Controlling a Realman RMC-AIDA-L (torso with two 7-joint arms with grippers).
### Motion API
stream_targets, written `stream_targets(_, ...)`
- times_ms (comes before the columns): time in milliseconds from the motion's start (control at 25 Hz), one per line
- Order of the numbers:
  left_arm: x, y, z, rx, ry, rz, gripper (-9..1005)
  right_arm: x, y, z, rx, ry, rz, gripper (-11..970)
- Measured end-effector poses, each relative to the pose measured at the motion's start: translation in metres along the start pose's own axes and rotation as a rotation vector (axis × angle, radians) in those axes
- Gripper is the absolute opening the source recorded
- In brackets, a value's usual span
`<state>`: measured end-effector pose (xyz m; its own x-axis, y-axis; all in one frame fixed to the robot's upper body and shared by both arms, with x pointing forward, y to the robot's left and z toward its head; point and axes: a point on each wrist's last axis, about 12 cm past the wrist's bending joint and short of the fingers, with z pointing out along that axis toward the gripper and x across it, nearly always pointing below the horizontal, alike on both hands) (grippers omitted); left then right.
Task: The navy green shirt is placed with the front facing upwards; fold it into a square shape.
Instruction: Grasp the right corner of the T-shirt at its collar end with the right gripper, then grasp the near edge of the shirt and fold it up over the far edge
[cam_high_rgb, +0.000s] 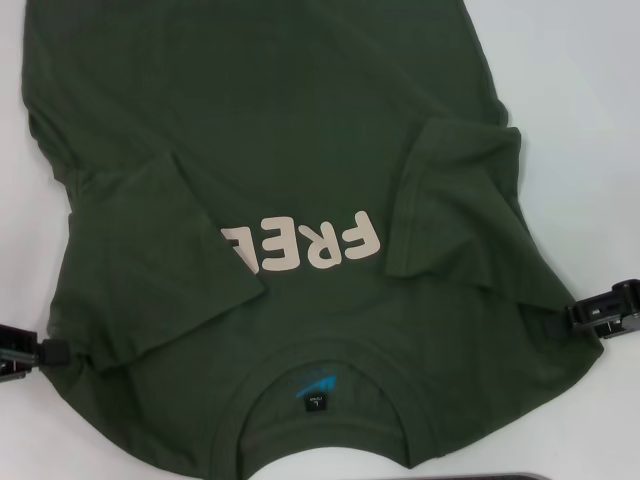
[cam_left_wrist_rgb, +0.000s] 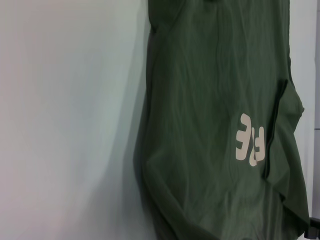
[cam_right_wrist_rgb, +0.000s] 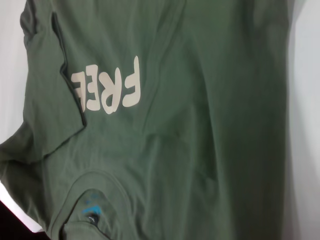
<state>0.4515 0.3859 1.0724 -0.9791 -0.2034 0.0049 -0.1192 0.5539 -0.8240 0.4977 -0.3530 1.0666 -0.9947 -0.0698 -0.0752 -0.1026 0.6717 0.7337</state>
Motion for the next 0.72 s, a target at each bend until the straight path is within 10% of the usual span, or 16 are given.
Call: stream_targets(720,-0.001,0.0,-0.003,0.004,-0.01,-0.003,68,-0.003,-0.001,-0.01,0.031,0.015,-0.013,151)
